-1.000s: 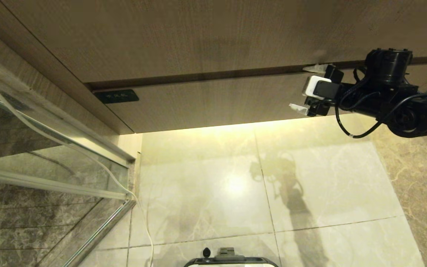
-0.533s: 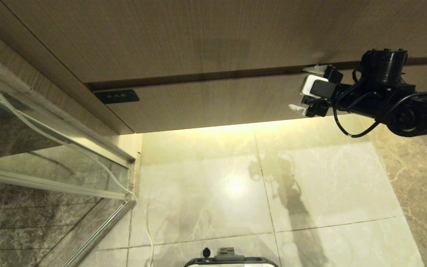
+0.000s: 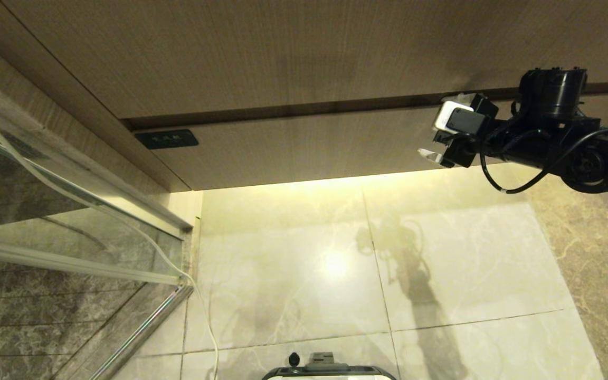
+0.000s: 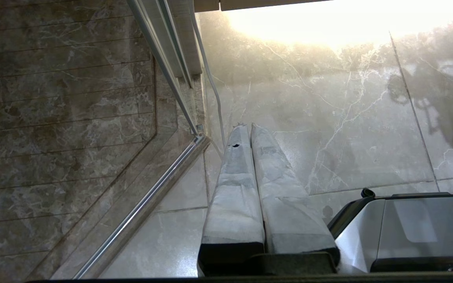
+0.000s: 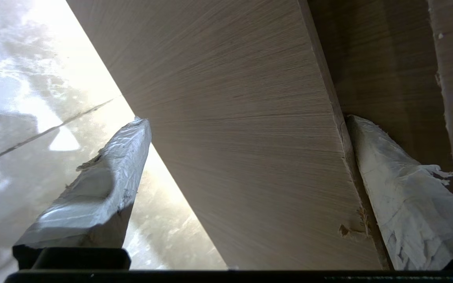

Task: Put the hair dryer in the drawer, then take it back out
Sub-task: Pull open the drawer

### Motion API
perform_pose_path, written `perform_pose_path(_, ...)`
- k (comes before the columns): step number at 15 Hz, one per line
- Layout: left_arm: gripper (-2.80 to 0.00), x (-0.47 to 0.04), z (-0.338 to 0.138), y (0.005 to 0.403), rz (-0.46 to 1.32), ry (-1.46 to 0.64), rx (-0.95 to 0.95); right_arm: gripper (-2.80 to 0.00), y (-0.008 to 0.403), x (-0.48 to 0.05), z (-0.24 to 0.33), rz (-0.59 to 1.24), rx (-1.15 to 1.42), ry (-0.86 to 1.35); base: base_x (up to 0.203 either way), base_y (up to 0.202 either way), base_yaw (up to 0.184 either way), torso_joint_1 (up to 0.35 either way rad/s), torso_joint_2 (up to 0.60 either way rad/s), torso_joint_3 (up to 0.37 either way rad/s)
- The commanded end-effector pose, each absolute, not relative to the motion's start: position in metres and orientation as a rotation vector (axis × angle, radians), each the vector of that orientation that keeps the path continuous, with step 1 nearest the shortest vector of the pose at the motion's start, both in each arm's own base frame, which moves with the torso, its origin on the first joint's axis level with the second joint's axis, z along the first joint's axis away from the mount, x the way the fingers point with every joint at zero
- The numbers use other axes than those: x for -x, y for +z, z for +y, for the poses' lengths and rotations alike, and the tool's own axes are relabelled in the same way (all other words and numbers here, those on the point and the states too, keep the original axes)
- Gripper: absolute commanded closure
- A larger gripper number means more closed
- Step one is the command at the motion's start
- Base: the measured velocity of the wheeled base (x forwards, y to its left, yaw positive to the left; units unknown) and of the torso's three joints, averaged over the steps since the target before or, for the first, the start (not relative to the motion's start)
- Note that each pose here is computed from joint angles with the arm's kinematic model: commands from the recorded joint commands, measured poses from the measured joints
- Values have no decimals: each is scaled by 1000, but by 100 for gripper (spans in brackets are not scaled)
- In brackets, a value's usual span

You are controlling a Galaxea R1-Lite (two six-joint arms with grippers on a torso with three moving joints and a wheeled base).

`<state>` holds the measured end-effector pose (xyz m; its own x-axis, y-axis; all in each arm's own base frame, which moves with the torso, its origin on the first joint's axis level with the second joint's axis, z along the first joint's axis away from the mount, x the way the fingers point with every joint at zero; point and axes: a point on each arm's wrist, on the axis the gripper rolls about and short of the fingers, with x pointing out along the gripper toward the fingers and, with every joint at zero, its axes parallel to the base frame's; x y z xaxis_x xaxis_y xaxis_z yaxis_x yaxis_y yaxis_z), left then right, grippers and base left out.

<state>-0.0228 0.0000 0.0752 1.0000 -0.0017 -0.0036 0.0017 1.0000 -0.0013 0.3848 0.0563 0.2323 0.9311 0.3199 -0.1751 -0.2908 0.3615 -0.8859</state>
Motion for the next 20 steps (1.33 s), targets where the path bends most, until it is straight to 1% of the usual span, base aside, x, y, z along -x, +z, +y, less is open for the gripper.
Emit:
perform_pose_path(1, 0, 23, 0, 75, 5, -2, 2, -280, 231, -381, 56, -12, 1130, 401, 0, 0, 0, 0, 0, 0)
perform_pose_path(11, 0, 23, 0, 75, 5, -2, 2, -280, 226, -353, 52, 93, 1069, 404, 0, 0, 0, 0, 0, 0)
perform_pose_path(15, 0, 23, 0, 75, 5, -2, 2, -280, 221, -330, 50, 142, 1037, 399, 0, 0, 0, 0, 0, 0)
perform_pose_path(18, 0, 23, 0, 75, 5, -2, 2, -280, 231, -301, 46, 142, 1028, 394, 0, 0, 0, 0, 0, 0)
perform_pose_path(20, 0, 23, 0, 75, 5, -2, 2, -280, 233, -281, 43, 177, 1024, 411, 0, 0, 0, 0, 0, 0)
